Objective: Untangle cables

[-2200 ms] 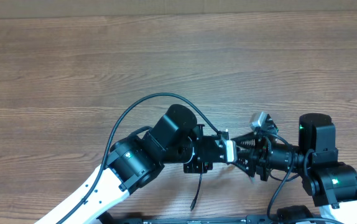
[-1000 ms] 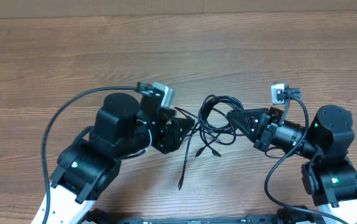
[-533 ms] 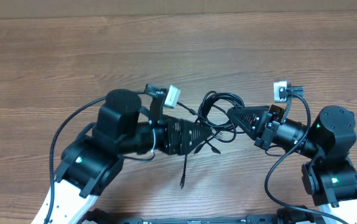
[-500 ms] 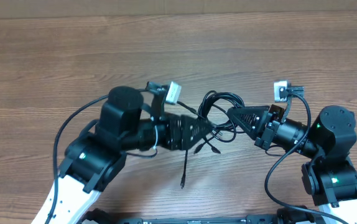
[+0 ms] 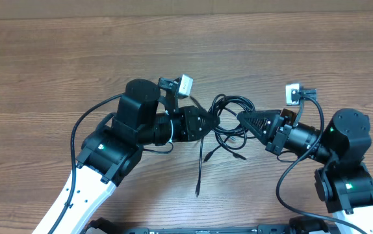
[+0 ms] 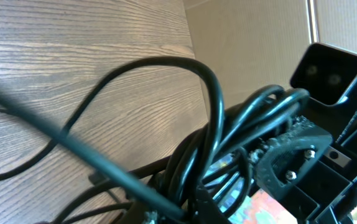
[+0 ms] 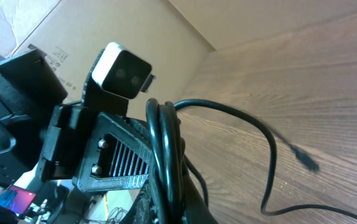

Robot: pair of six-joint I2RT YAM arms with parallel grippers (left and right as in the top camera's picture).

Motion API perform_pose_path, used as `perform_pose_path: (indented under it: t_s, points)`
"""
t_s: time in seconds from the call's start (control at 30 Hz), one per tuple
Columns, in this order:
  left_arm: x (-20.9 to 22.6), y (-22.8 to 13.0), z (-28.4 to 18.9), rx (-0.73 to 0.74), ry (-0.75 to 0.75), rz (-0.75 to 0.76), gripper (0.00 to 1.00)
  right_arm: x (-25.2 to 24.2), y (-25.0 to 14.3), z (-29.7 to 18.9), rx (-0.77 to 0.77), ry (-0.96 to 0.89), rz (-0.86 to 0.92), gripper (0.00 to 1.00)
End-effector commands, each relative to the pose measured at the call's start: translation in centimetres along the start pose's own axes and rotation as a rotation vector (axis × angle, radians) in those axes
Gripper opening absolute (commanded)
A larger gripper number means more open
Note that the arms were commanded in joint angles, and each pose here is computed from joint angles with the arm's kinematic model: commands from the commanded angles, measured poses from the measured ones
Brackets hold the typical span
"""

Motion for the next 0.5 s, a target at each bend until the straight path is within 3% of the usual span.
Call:
perform_pose_path:
  t_s: [0.0, 0.13, 0.17, 0.23, 0.27, 0.33, 0.47]
  points:
    - [-0.8, 0.3, -0.3, -0.012, -0.020, 0.014, 0.04, 0.6, 0.4, 0.0, 0.010, 0.044, -0.008, 0.04]
    - [-0.8, 0.4, -0.3, -0.018, -0.022, 0.026, 0.04, 0.4, 0.4, 0.1, 0.018, 0.048, -0.001, 0.04]
    - [-0.9, 0.4, -0.3, -0.022, -0.025, 0.062, 0.04, 0.4, 0.3, 0.1, 0.021, 0.046, 0.004, 0.14]
    - [-1.0, 0.5, -0.3, -0.026, -0.028, 0.161, 0.04, 0.4, 0.2, 0.1, 0.025, 0.045, 0.009, 0.44]
    - [-1.0, 0.5, -0.3, -0.028, -0.027, 0.258, 0.04, 0.3, 0.1, 0.1, 0.030, 0.042, 0.013, 0.78]
    - [-0.9, 0.4, -0.3, -0.025, -0.022, 0.384, 0.04, 0.2, -0.1, 0.1, 0.038, 0.039, -0.008, 0.95]
    - [0.4, 0.1, -0.3, -0.003, 0.053, 0.577, 0.04, 0.0, -0.8, 0.1, 0.066, 0.029, -0.086, 1.00]
Point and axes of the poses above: each gripper's point midway between its finger pads, its own z axis out along the fingers, its own x axis along the line the jaws close on, y = z × x, the point moved 8 cm from there along -z, back along the fingers, and after that the axes turned 13 degrees about -z, right-handed, at the moved point
